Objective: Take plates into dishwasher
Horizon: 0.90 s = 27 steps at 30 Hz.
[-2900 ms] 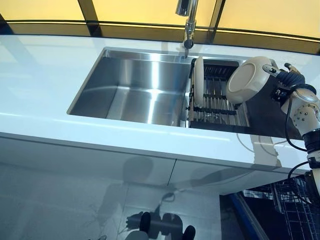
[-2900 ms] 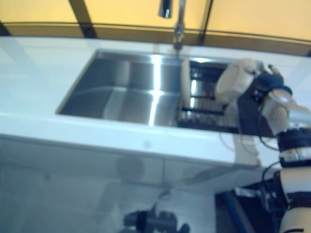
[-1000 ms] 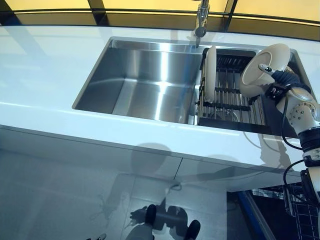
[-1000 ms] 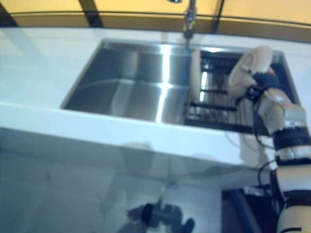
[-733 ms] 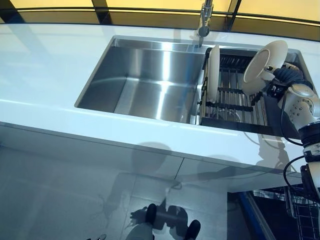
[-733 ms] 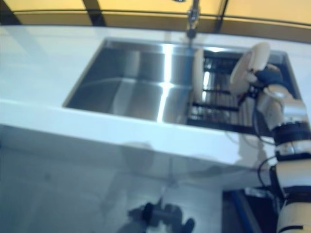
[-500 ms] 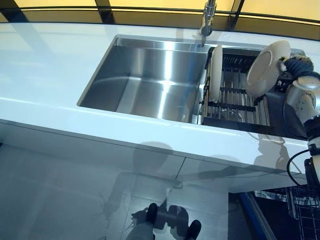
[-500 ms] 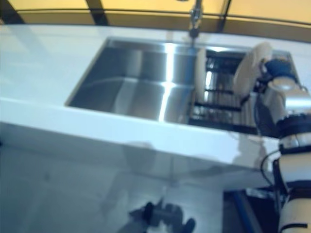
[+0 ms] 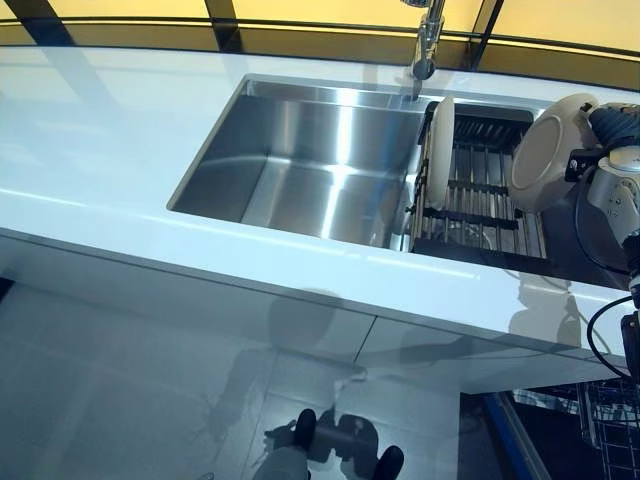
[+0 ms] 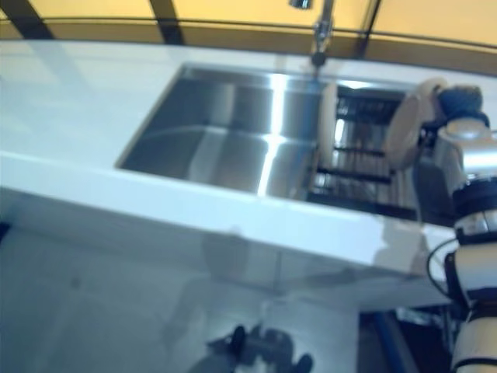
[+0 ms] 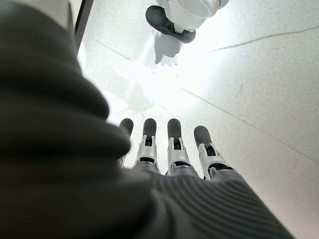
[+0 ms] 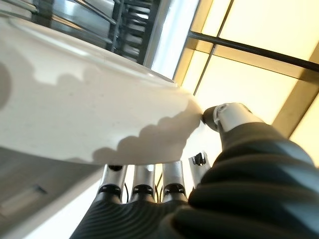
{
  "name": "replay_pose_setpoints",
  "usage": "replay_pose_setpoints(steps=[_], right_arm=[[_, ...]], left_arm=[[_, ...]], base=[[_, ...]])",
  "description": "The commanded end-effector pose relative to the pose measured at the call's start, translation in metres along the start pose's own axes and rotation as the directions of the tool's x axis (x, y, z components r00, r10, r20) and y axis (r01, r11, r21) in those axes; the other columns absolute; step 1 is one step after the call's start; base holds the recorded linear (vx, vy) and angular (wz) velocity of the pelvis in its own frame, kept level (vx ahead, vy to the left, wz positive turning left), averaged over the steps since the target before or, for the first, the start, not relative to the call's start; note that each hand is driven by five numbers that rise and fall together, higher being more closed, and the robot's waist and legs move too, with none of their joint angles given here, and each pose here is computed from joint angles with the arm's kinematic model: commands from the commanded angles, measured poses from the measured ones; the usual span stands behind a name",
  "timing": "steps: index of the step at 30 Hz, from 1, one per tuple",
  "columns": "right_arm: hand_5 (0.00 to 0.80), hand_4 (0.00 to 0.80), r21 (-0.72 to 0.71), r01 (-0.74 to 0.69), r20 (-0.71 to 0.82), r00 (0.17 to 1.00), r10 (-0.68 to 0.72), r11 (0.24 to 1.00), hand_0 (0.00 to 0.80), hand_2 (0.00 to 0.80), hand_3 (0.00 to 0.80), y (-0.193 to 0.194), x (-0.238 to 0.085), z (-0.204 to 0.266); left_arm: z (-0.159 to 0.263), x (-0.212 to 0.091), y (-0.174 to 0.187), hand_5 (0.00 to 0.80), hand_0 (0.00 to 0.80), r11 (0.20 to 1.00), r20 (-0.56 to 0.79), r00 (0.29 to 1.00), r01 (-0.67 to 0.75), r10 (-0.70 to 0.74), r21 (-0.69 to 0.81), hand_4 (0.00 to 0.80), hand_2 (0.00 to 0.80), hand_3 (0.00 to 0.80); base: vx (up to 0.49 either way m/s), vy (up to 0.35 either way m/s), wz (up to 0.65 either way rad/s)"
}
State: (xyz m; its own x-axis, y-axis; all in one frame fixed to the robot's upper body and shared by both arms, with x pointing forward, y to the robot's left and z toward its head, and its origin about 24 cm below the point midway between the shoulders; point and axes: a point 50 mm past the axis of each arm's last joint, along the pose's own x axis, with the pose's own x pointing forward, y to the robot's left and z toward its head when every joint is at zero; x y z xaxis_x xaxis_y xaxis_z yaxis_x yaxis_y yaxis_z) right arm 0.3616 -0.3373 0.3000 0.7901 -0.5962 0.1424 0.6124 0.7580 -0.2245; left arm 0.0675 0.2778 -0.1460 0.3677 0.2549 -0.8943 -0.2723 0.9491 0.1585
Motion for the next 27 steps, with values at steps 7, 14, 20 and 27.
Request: replay_pose_setpoints(steps=[7,14,20,27], right_arm=[[0.8,0.8,-0.016,0.057,0.2,0.978,-0.053,0.998,0.8,0.8,0.8,-0.027,-0.003,0.046],[0.8,0.8,0.034,-0.028,0.224,0.974,0.02,0.999,0.8,0.8,0.8,-0.021,-0.008,0.054],[0.8,0.8,-0.026,-0.074,0.23,0.97,0.078,0.997,0.8,0.8,0.8,-0.013,-0.013,0.054],[0.8,0.8,-0.064,-0.126,0.212,0.968,0.137,0.99,0.8,0.8,0.8,-0.012,-0.017,0.046]], left_arm=[[-0.021,-0.006,0.011,0.0,0.0,0.997,-0.058,0.998,-0.018,0.023,0.077,0.0,0.0,0.0],[-0.023,-0.007,0.015,0.0,0.0,0.996,-0.057,0.997,-0.038,0.043,0.085,0.0,0.0,0.0],[-0.024,-0.006,0.016,0.0,0.0,0.994,-0.052,0.998,-0.041,0.047,0.098,0.0,0.0,0.0],[0.006,0.0,0.015,0.0,0.0,0.993,0.005,0.999,-0.047,0.047,0.108,0.0,0.0,0.0]], base=[[0.0,0.0,0.0],[0.0,0.0,0.0],[-0.03,0.037,-0.03],[-0.064,0.028,-0.05]])
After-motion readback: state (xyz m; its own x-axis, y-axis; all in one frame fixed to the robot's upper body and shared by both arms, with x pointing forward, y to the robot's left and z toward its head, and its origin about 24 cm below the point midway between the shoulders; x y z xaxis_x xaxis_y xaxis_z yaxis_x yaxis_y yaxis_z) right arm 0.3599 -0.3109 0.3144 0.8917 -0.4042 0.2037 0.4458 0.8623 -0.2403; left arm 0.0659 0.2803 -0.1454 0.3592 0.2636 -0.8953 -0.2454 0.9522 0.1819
